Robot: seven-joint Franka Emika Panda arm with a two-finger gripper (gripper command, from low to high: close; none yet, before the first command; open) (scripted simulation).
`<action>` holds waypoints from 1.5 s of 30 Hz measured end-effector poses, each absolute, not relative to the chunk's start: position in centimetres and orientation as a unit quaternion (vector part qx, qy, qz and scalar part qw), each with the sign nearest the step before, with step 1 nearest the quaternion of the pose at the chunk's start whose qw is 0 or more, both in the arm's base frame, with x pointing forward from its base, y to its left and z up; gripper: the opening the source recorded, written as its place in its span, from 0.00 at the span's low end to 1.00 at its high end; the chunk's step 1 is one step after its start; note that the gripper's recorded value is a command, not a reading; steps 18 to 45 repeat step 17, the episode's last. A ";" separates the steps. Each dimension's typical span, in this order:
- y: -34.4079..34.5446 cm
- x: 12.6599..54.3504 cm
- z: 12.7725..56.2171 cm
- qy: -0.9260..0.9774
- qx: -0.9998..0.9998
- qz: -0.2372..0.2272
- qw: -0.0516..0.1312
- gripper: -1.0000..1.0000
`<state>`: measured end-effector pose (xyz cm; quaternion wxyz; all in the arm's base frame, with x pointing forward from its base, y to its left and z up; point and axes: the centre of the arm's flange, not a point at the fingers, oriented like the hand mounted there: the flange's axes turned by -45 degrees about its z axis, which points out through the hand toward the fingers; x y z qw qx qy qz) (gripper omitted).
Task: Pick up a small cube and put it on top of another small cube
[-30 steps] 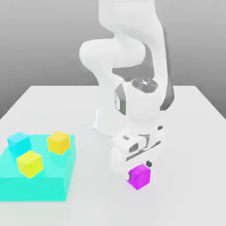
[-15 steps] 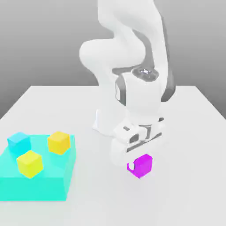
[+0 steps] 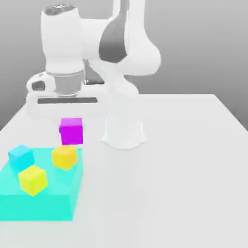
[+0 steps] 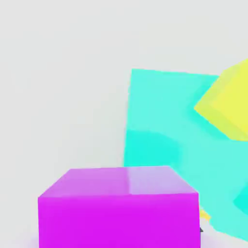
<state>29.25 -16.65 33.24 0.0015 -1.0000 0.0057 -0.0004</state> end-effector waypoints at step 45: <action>-17.2 28.9 33.3 0.014 -1.000 0.000 0.000 1.00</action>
